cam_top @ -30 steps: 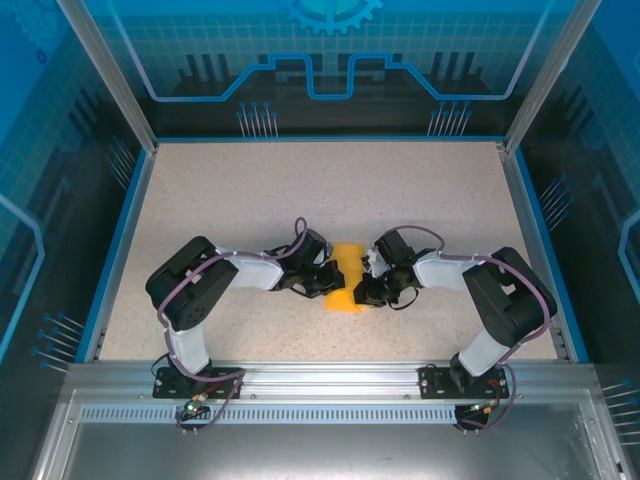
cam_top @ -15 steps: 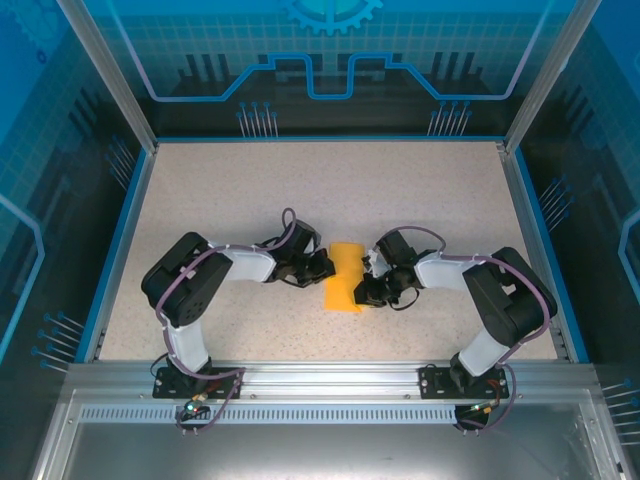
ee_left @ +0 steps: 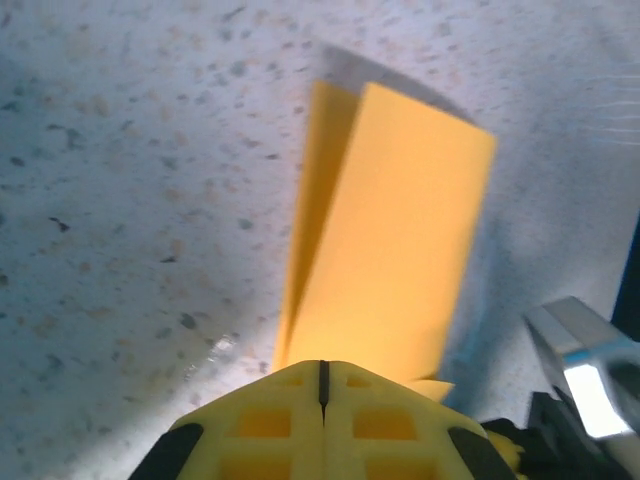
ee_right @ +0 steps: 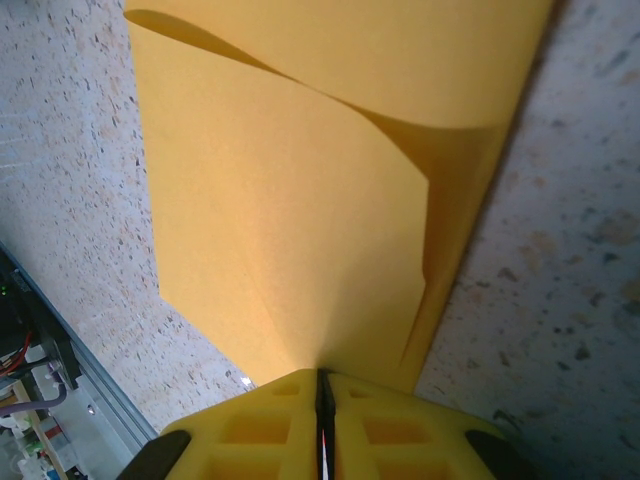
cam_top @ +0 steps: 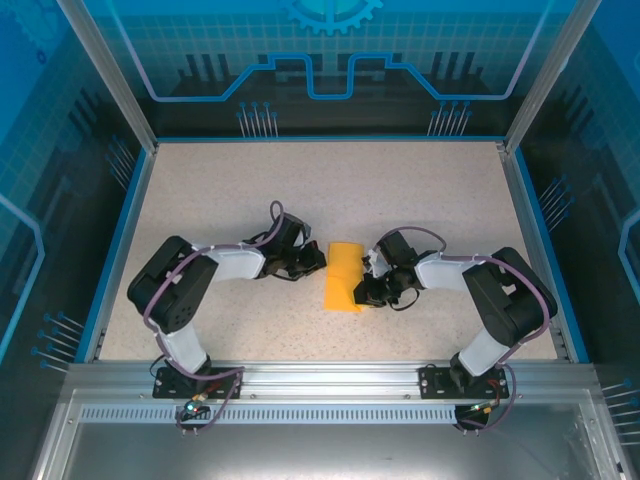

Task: Fold a paper plane with a square sheet of paper (pick it up from the middle)
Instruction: Fold the triangle a second time at the center of the table.

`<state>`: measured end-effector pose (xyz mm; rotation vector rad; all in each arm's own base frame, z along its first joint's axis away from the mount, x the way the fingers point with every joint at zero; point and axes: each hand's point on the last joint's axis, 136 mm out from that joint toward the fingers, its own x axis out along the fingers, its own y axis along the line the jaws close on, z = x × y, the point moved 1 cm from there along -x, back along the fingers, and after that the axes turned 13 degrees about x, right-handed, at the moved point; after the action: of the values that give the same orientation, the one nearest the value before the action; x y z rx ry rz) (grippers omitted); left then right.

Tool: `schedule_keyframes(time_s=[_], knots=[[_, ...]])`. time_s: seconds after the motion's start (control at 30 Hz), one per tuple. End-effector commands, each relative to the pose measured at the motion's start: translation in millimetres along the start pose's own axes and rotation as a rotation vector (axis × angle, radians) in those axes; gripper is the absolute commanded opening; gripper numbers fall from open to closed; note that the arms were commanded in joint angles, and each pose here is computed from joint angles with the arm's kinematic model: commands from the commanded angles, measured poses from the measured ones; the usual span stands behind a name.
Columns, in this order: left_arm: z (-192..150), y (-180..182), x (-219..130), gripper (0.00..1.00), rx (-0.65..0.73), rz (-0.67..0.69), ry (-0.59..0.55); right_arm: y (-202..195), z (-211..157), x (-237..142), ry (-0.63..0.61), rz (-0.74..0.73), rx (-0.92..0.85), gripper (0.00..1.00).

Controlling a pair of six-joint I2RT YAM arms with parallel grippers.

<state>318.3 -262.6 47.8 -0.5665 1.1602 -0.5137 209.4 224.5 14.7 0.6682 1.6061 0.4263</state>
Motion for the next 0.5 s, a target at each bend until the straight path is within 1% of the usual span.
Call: schedule_keyframes(time_s=[0.0,0.1,0.23,0.33,0.47], knots=[[1.6,-21.3,-17.0,0.03,0.058,-0.055,-0.013,-38.6,-12.4,7.4,0.026,-0.126,0.073,0.11],[-8.3,-37.6,-14.7,0.03,0.084,-0.099,0.032,-37.7,-11.1,6.9,0.022,-0.126,0.073,0.11],[-31.0,-47.4,2.5,0.02,0.100,-0.121,0.105,-33.9,-9.9,6.0,0.020,-0.114,0.068,0.12],[-44.2,-41.6,16.2,0.00,0.083,-0.115,0.154,-29.1,-8.2,3.8,0.012,-0.101,0.060,0.12],[-51.8,-20.3,26.0,0.00,0.069,-0.046,0.168,-14.4,-5.4,-2.5,0.000,-0.056,0.040,0.13]])
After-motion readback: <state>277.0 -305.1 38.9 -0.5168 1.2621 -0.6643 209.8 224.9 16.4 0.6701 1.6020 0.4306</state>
